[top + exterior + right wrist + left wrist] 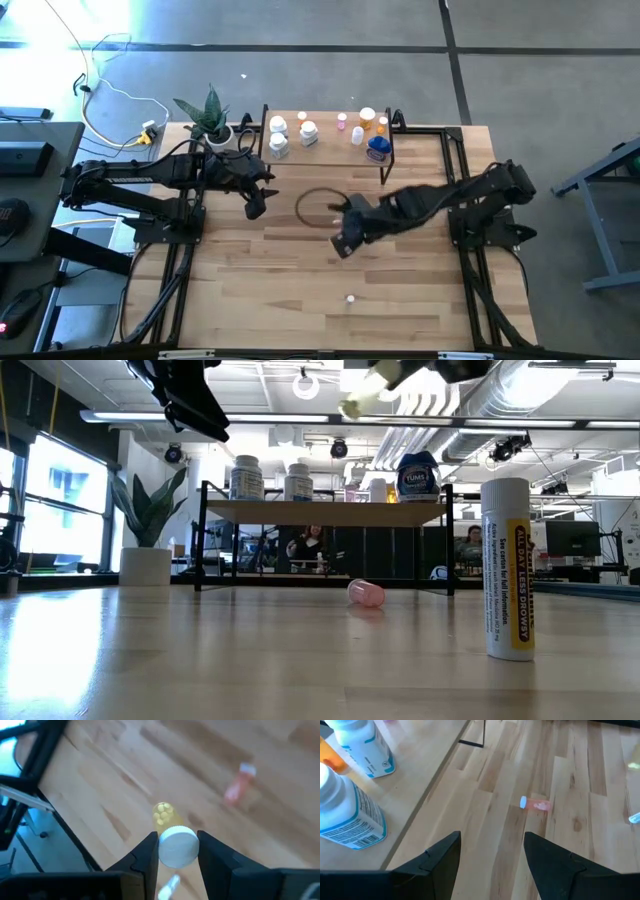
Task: Pick and place medicine bottles onto shelf by color
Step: Put the yellow pill bottle on the shelf
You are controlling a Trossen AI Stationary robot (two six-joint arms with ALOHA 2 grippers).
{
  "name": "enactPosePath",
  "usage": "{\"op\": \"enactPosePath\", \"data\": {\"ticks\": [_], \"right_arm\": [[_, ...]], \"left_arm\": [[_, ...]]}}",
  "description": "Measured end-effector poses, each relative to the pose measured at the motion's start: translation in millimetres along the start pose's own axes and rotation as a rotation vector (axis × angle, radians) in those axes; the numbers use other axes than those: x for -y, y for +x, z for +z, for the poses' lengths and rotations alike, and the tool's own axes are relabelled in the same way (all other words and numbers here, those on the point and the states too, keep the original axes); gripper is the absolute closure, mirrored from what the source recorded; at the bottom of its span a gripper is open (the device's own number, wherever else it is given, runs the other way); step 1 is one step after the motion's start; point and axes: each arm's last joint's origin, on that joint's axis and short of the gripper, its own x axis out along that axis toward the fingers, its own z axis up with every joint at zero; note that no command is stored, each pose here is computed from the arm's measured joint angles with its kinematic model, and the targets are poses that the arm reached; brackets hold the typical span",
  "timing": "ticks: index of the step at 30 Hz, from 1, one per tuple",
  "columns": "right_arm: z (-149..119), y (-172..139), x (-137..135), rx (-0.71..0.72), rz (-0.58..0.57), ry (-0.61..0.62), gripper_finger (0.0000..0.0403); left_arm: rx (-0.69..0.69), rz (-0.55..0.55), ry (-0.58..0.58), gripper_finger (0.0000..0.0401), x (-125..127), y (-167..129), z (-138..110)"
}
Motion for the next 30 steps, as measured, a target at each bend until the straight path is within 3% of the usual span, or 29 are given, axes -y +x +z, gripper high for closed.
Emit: {"op": "enactPosePath", "data": {"ticks": [10,18,25,30], "right_arm": [[70,-29,12,0.154,0.030,-0.179,0.0299],[122,-63,36,0.260,-0.012,-0.289,0.0299],[151,-81,65,0.286,-0.082,-0.319,0.0299],[167,-88,82,0.287,-0.084,-0.335,0.0299]], "left_arm": [[0.001,0.001,0.000,0.0192,0,0,0],[0.009,0.001,-0.002,0.0192,0,0,1],[0.051,0.012,-0.041,0.0192,0,0,5],[0.165,0.067,-0.011,0.0192,0,2,16]]}}
